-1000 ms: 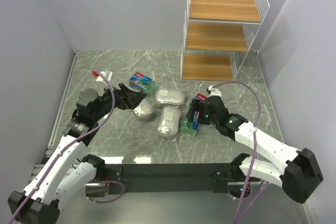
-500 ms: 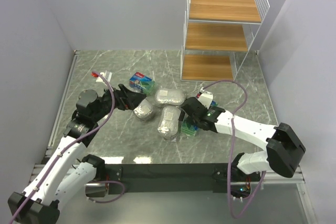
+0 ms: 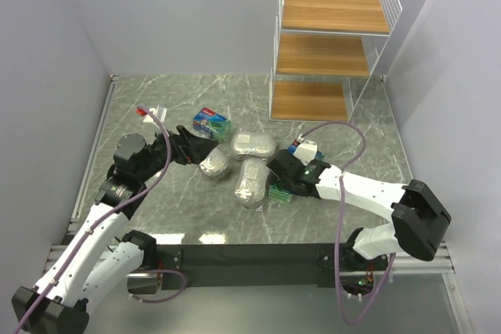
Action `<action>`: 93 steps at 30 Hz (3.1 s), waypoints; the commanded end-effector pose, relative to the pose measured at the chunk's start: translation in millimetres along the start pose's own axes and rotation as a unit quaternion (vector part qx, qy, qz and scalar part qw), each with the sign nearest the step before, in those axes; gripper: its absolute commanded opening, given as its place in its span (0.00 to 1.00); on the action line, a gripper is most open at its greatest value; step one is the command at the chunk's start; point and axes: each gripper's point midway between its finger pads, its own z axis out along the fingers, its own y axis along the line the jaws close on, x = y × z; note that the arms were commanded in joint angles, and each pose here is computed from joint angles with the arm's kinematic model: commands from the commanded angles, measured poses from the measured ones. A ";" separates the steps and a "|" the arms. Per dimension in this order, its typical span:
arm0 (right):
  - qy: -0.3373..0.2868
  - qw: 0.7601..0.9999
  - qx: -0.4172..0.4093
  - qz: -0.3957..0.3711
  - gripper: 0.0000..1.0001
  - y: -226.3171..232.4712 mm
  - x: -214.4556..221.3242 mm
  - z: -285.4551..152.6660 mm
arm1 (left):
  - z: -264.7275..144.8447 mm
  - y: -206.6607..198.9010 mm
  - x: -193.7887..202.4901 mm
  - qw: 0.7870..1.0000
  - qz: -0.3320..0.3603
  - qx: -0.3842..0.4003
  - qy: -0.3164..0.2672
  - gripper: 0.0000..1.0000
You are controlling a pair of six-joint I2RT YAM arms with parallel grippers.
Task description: Place and organize the cleaning sponges onto the shelf
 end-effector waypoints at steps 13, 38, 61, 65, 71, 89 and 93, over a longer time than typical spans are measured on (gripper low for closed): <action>0.032 0.998 -0.001 -0.054 0.85 1.6 29.3 10.8 | 0.2 -8.2 -4.0 1.000 0.008 0.020 -0.008 0.99; 0.034 0.987 -0.012 -0.160 0.76 -26.2 25.7 -9.2 | 1.4 -10.8 -3.7 0.999 0.007 0.031 -0.008 0.99; 0.053 0.993 0.054 -0.094 1.00 -39.9 38.9 1.5 | -1.6 -12.1 -2.8 0.999 0.009 0.033 -0.009 0.98; 0.064 0.992 0.044 -0.097 1.00 -33.8 46.0 7.4 | -1.3 -11.7 -3.4 0.999 0.009 0.032 -0.010 0.98; 0.089 0.989 0.029 -0.118 0.93 -27.5 60.9 17.5 | -3.0 -13.1 -5.3 0.999 0.012 0.033 -0.014 0.98; 0.027 0.991 -0.061 -0.112 0.68 -4.7 4.0 -41.5 | -4.8 -11.6 -3.3 0.999 0.013 0.027 -0.010 0.98; -0.006 0.988 -0.112 -0.107 0.68 9.4 -18.4 -63.2 | -4.7 -12.0 -3.9 0.999 0.013 0.028 -0.011 0.98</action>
